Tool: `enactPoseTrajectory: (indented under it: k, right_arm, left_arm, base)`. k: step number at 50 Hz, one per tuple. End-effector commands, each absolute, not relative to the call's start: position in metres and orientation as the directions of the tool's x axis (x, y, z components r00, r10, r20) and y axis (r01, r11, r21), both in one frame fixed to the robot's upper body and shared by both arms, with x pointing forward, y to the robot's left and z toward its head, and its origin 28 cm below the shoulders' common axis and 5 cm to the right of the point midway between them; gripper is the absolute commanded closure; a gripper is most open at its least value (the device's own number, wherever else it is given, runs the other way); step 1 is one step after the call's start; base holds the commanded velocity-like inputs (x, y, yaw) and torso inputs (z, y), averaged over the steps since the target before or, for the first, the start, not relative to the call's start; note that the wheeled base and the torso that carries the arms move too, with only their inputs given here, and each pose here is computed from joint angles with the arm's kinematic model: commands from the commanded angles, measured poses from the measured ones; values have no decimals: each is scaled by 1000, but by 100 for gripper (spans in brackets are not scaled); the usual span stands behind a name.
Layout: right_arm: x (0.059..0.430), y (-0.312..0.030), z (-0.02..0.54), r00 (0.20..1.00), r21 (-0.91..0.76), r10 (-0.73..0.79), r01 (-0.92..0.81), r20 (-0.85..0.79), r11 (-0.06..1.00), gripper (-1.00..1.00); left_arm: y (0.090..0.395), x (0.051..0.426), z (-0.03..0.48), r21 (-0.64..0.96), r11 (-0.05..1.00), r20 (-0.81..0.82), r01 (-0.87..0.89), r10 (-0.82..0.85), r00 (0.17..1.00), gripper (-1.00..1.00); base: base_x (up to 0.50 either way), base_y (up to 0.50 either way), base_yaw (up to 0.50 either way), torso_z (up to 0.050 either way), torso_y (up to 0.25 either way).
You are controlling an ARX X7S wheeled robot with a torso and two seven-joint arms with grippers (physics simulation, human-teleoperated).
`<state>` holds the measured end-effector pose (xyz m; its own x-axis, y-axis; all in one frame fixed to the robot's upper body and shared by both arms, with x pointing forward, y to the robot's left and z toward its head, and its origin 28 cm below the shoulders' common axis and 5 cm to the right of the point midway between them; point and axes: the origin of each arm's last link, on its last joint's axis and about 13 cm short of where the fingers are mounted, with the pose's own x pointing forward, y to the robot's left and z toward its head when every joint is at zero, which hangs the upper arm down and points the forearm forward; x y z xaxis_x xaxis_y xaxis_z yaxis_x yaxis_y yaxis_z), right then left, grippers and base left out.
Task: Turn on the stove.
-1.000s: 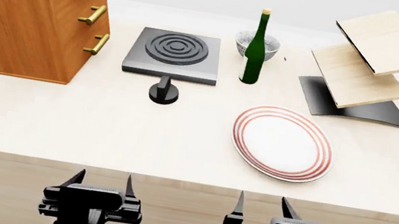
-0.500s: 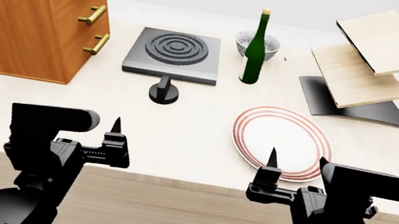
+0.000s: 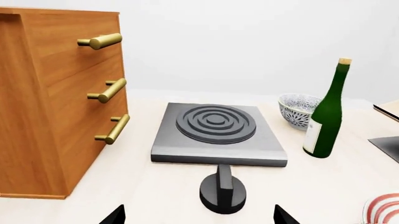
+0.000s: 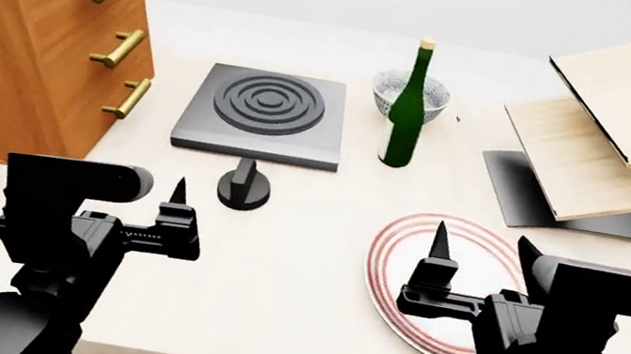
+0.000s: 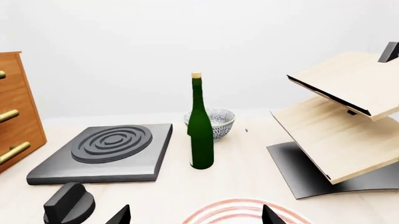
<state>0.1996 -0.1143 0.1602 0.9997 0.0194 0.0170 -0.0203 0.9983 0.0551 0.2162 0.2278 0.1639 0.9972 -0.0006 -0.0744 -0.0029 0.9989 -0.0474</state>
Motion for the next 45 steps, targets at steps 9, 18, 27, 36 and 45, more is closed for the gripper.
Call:
enactPoseTrajectory:
  k: [9, 18, 27, 36, 45]
  right_arm:
    - [199, -114, 160, 1000, 65, 29, -30, 12, 997, -100]
    - [197, -113, 157, 999, 45, 25, -26, 22, 999, -100]
    - [194, -114, 154, 999, 40, 36, -37, 18, 999, -100]
    - [193, -114, 151, 999, 48, 33, -34, 11, 998, -100]
    - [193, -114, 148, 999, 50, 40, -40, 4, 998, -100]
  left_arm:
    - [229, 216, 161, -37, 999, -66, -14, 12, 998, -100]
    - [229, 220, 157, -14, 1000, -65, -11, 10, 998, -100]
    - [242, 254, 140, 74, 993, -20, -94, 96, 995, -100]
    - [254, 295, 117, 90, 974, -33, -210, 214, 976, -100]
    - [254, 323, 95, 94, 958, -83, -270, 278, 957, -100]
  base:
    - [500, -4, 0, 0, 0]
    - [223, -3, 0, 0, 2]
    - [0, 0, 0, 0, 0]
    - [0, 0, 0, 0, 0]
    - [0, 0, 0, 0, 0]
